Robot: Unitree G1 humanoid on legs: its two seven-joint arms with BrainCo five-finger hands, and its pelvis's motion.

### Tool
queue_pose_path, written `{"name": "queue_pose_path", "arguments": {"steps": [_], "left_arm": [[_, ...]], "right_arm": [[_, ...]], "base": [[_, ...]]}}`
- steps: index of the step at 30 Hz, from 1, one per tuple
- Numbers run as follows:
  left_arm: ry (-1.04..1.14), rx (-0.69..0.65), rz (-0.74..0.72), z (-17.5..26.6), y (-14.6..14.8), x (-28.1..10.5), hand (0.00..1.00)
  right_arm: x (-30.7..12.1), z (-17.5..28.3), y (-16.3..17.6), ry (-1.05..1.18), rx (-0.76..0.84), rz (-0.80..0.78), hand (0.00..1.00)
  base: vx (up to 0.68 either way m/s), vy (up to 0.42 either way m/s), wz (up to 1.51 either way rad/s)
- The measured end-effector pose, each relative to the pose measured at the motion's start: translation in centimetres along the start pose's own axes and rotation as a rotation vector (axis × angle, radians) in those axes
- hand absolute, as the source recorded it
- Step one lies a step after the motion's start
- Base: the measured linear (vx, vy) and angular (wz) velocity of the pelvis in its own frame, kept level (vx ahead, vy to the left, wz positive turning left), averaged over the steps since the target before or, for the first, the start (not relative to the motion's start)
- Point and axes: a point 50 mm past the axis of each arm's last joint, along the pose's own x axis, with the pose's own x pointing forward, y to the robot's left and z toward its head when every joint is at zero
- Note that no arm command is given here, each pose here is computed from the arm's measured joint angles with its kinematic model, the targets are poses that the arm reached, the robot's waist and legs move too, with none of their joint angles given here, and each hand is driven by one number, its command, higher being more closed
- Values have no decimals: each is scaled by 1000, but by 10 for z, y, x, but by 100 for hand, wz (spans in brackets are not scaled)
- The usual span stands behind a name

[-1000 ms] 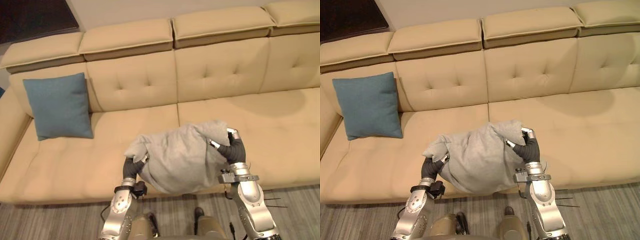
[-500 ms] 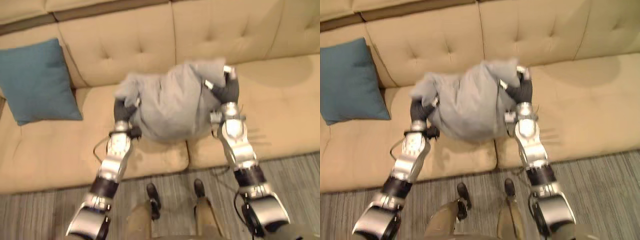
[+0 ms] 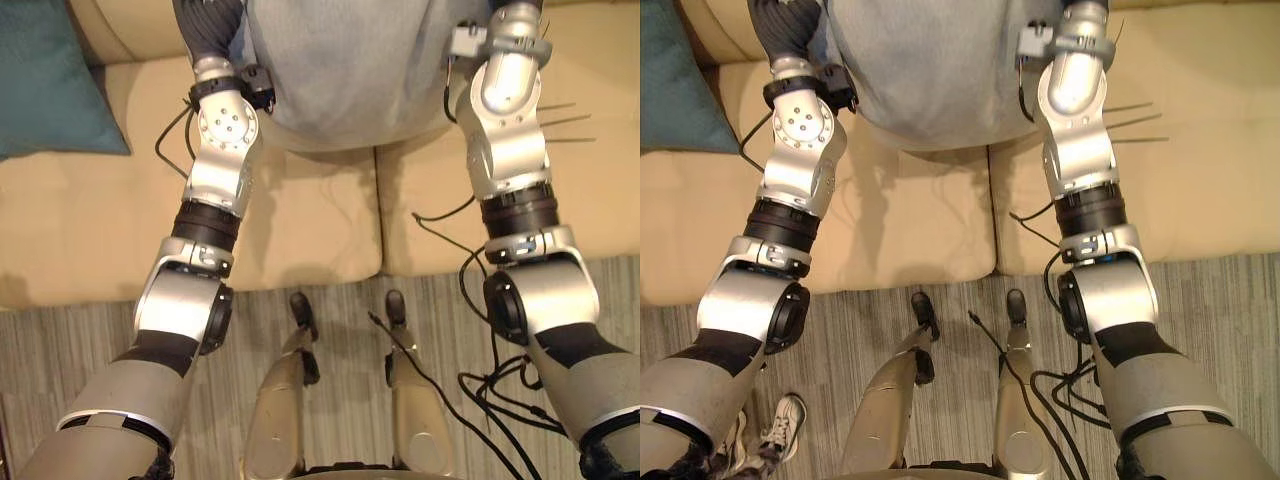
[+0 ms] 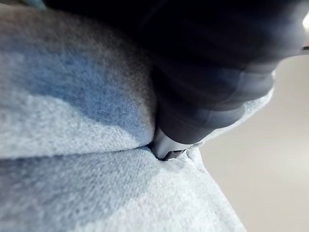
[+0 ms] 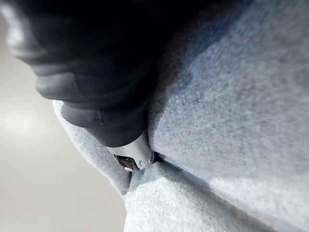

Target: Pick up cushions and gather them together orderly.

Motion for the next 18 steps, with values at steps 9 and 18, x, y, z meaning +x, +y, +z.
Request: {"name": "queue_pose_path", "arguments": {"steps": [9, 18], "left_arm": [[-21, -107, -1, 22, -13, 13, 0], [-43, -109, 26, 30, 24, 32, 0]], "right_arm": [[22, 12, -25, -5, -16, -74, 0], [27, 27, -34, -44, 76, -92, 0]], "base": [[8, -50, 1], [-21, -44, 3]]}}
